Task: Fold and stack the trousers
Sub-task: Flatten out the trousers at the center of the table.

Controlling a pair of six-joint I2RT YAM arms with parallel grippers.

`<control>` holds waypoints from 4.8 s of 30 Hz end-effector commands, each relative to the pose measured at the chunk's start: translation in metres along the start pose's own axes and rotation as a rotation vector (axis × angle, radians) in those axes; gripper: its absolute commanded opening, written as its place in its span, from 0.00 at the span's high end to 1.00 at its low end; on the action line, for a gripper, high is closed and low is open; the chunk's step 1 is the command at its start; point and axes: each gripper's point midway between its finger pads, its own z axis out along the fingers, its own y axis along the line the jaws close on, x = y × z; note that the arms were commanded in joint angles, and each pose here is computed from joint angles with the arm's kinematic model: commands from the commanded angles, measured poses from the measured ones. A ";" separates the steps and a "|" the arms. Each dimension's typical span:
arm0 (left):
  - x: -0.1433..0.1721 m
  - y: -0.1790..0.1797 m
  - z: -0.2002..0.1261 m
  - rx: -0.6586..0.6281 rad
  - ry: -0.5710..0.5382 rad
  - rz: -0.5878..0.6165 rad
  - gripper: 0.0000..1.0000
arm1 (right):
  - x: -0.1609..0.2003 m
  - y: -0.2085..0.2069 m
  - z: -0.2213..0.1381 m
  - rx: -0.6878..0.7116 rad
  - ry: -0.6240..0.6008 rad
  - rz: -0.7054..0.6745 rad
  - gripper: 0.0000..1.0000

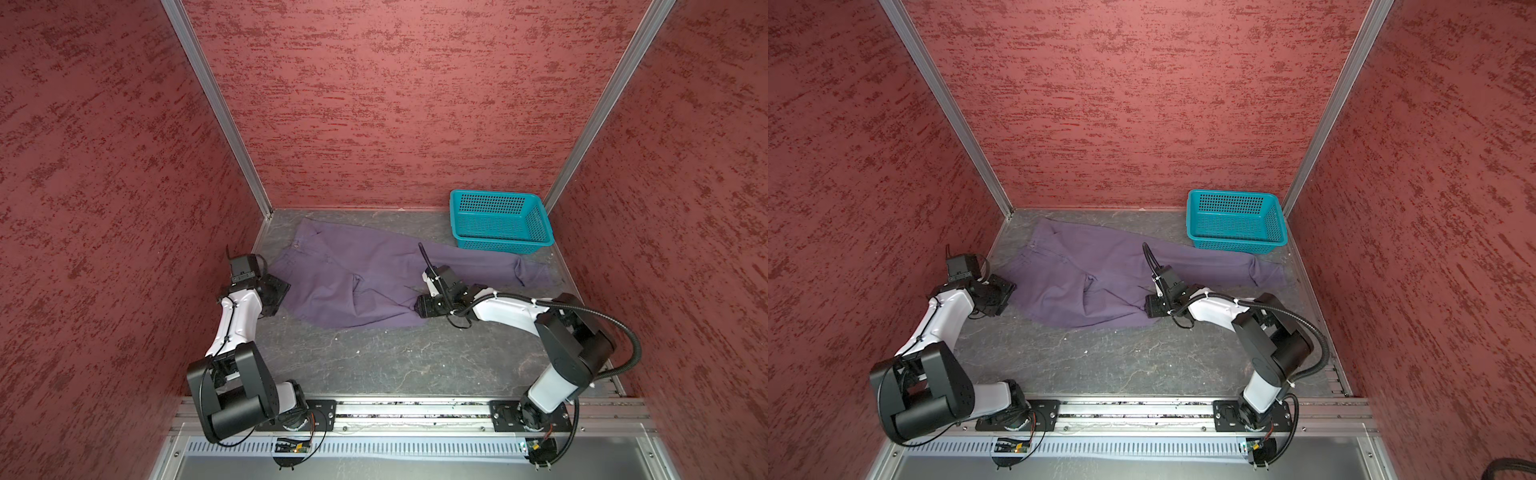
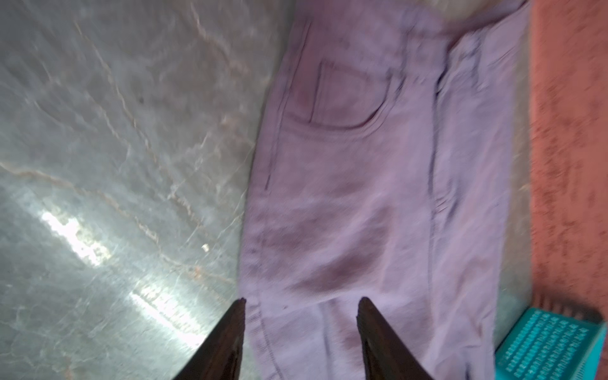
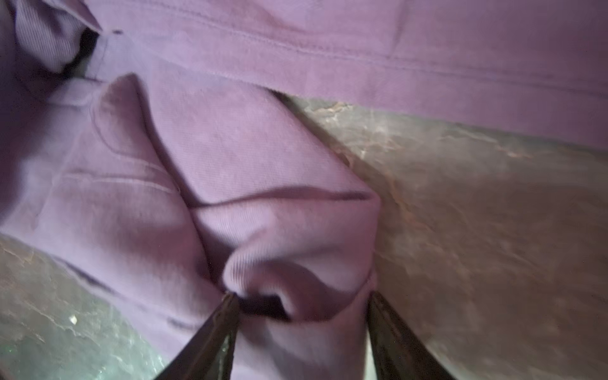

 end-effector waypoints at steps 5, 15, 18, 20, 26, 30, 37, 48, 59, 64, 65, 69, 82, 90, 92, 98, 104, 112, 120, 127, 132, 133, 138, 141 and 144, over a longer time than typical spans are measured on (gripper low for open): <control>0.010 0.018 0.026 -0.040 0.033 -0.013 0.40 | -0.031 0.027 -0.011 -0.088 -0.061 -0.018 0.92; 0.005 0.016 0.052 -0.048 0.029 -0.013 0.41 | -0.093 0.051 -0.137 -0.032 -0.311 -0.116 1.00; 0.007 0.011 0.064 -0.047 0.049 0.002 0.42 | -0.104 0.062 -0.166 -0.054 -0.361 -0.124 1.00; 0.008 0.008 0.071 -0.055 0.058 0.010 0.43 | -0.109 0.069 -0.183 -0.070 -0.382 -0.130 1.00; 0.008 -0.007 0.082 -0.052 0.068 0.034 0.54 | -0.101 0.097 -0.207 -0.195 -0.380 -0.183 0.98; 0.004 -0.010 0.083 -0.056 0.066 0.033 0.69 | -0.051 0.121 -0.164 -0.310 -0.176 -0.236 0.90; -0.014 -0.006 0.073 -0.065 0.028 0.015 0.76 | 0.054 0.125 -0.091 -0.342 0.192 -0.268 0.60; -0.018 -0.005 0.061 -0.071 0.005 0.033 0.58 | -0.045 0.027 -0.093 -0.022 -0.075 -0.143 0.31; -0.018 -0.014 0.066 -0.041 0.012 0.024 0.53 | -0.080 0.038 -0.002 -0.109 -0.021 -0.064 0.37; -0.020 -0.013 0.071 -0.051 0.018 0.031 0.62 | -0.085 0.047 0.022 -0.176 -0.008 -0.024 0.52; -0.019 -0.014 0.072 -0.049 0.021 0.030 0.65 | -0.084 0.047 0.025 -0.186 -0.004 -0.018 0.56; -0.019 -0.015 0.075 -0.042 0.030 0.029 0.81 | -0.081 0.039 0.030 -0.177 0.006 0.016 0.83; -0.024 -0.016 0.068 -0.024 0.023 -0.004 1.00 | -0.126 -0.014 -0.113 0.067 -0.287 0.040 1.00; -0.025 -0.009 0.060 -0.027 0.004 -0.034 1.00 | -0.095 -0.106 -0.253 0.465 -0.548 0.268 1.00; -0.024 -0.006 0.058 -0.031 -0.002 -0.047 1.00 | -0.071 -0.133 -0.271 0.558 -0.578 0.357 1.00; -0.026 0.010 0.046 -0.063 -0.029 -0.093 1.00 | 0.003 -0.208 -0.285 0.786 -0.607 0.556 1.00; -0.025 0.034 0.034 -0.095 -0.052 -0.133 1.00 | 0.052 -0.247 -0.265 0.830 -0.549 0.739 0.87; -0.019 0.027 0.031 -0.096 -0.042 -0.060 0.66 | 0.052 -0.258 -0.290 0.753 -0.723 0.909 0.51; -0.015 0.002 0.051 -0.079 -0.010 -0.009 0.34 | 0.015 -0.250 -0.249 0.535 -0.636 0.849 0.88; -0.014 -0.015 0.070 -0.090 0.006 0.017 0.32 | 0.034 -0.263 -0.209 0.519 -0.536 0.907 0.82; -0.011 -0.012 0.080 -0.115 0.025 0.019 0.19 | 0.043 -0.278 -0.188 0.554 -0.411 0.890 0.20; -0.010 -0.011 0.081 -0.117 0.031 0.018 0.19 | 0.045 -0.281 -0.182 0.558 -0.381 0.895 0.17; -0.008 -0.008 0.084 -0.116 0.038 0.012 0.28 | 0.042 -0.288 -0.156 0.505 -0.326 0.911 0.16; -0.010 -0.008 0.083 -0.108 0.030 0.012 0.46 | 0.037 -0.294 -0.147 0.492 -0.308 0.916 0.17; -0.013 -0.005 0.082 -0.109 0.026 -0.001 0.66 | 0.031 -0.301 -0.143 0.501 -0.302 0.912 0.24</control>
